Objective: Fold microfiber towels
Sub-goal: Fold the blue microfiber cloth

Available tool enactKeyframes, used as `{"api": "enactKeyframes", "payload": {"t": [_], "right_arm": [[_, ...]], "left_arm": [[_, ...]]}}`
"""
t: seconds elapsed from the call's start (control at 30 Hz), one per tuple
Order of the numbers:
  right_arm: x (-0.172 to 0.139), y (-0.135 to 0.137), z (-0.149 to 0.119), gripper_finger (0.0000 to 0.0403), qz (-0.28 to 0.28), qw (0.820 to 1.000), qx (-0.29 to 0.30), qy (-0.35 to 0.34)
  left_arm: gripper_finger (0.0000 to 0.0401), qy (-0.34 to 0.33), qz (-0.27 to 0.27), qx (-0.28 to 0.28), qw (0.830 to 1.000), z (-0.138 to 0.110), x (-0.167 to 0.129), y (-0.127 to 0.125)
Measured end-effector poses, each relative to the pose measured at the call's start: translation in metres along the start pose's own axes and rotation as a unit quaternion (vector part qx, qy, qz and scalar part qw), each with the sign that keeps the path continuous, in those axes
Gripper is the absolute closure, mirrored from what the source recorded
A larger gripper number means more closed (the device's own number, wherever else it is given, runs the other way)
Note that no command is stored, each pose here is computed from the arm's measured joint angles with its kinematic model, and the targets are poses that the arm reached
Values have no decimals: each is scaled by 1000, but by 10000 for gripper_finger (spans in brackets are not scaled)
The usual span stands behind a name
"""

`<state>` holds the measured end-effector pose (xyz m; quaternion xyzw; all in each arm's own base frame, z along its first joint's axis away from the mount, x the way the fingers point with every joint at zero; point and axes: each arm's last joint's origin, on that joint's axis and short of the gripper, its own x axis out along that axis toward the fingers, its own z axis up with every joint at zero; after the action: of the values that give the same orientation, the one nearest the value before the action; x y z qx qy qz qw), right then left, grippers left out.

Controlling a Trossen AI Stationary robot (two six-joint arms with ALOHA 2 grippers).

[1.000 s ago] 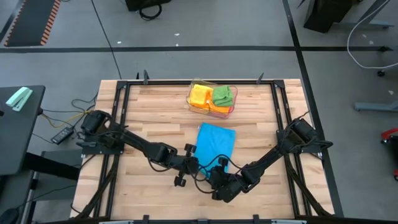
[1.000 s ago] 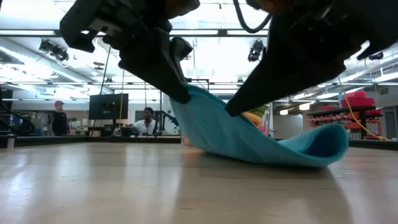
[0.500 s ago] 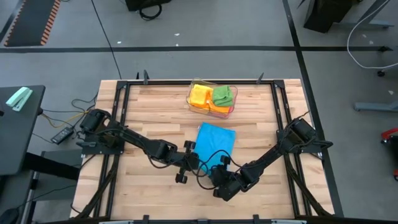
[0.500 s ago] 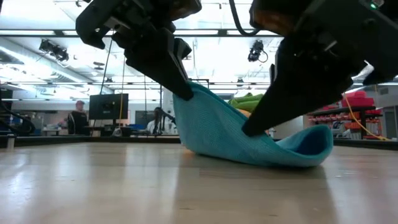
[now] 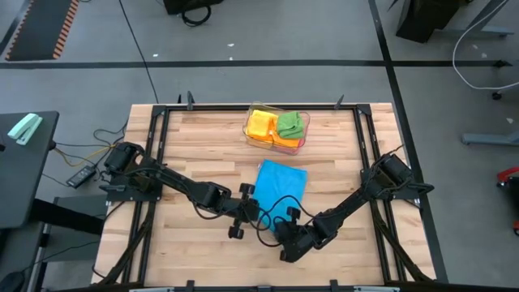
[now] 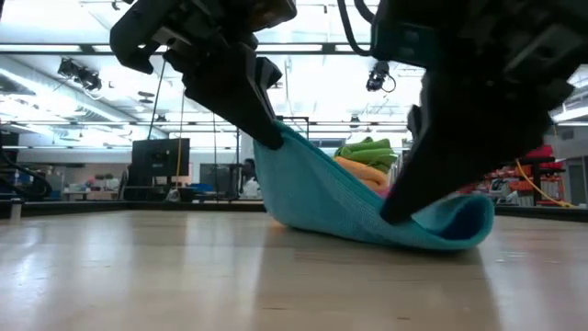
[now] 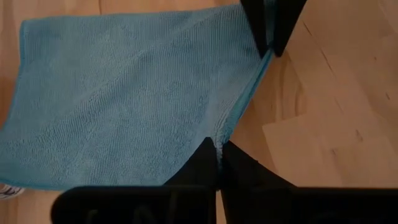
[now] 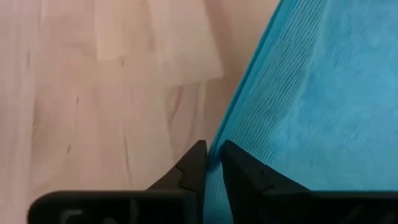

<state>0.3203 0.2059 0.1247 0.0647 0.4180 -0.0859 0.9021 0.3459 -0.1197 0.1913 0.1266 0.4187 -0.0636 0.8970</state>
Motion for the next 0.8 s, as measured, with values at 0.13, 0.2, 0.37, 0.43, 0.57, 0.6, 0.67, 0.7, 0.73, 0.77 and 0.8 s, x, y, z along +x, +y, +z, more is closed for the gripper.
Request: {"api": "enactKeyframes", "payload": {"t": [0.13, 0.2, 0.37, 0.43, 0.57, 0.6, 0.67, 0.7, 0.73, 0.77, 0.8], "right_arm": [[-2, 3, -4, 346, 17, 1000, -14, 14], [-2, 4, -5, 346, 24, 999, -28, 20], [-16, 10, -6, 345, 29, 997, -77, 15], [-21, 14, -5, 337, 31, 995, -100, 1], [-24, 16, -6, 298, 31, 990, -138, -5], [-24, 16, -7, 282, 30, 988, -149, -4], [-24, 16, -5, 248, 28, 987, -161, -6], [-24, 16, -2, 230, 23, 987, -160, -10], [-24, 15, 1, 213, 16, 987, -162, -16], [-25, 15, 4, 196, 4, 986, -164, -22], [-26, 15, 8, 180, -10, 986, -165, -29]], "left_arm": [[384, 5, 0, 1, 1000, -1, 0, 0], [372, 5, 0, 1, 1000, -1, 0, 0], [374, 12, 0, 7, 1000, -2, 0, 0], [385, 18, 1, 9, 1000, -4, 0, 1], [391, 26, 6, 3, 1000, -5, 1, 7], [389, 27, 8, -2, 1000, -5, 2, 9], [378, 28, 9, -14, 999, -5, 2, 13], [374, 30, 7, -25, 999, -6, 3, 15], [372, 31, 4, -32, 999, -6, 3, 18], [372, 31, 2, -42, 999, -6, 4, 21], [374, 32, 2, -49, 998, -6, 4, 24]]}}
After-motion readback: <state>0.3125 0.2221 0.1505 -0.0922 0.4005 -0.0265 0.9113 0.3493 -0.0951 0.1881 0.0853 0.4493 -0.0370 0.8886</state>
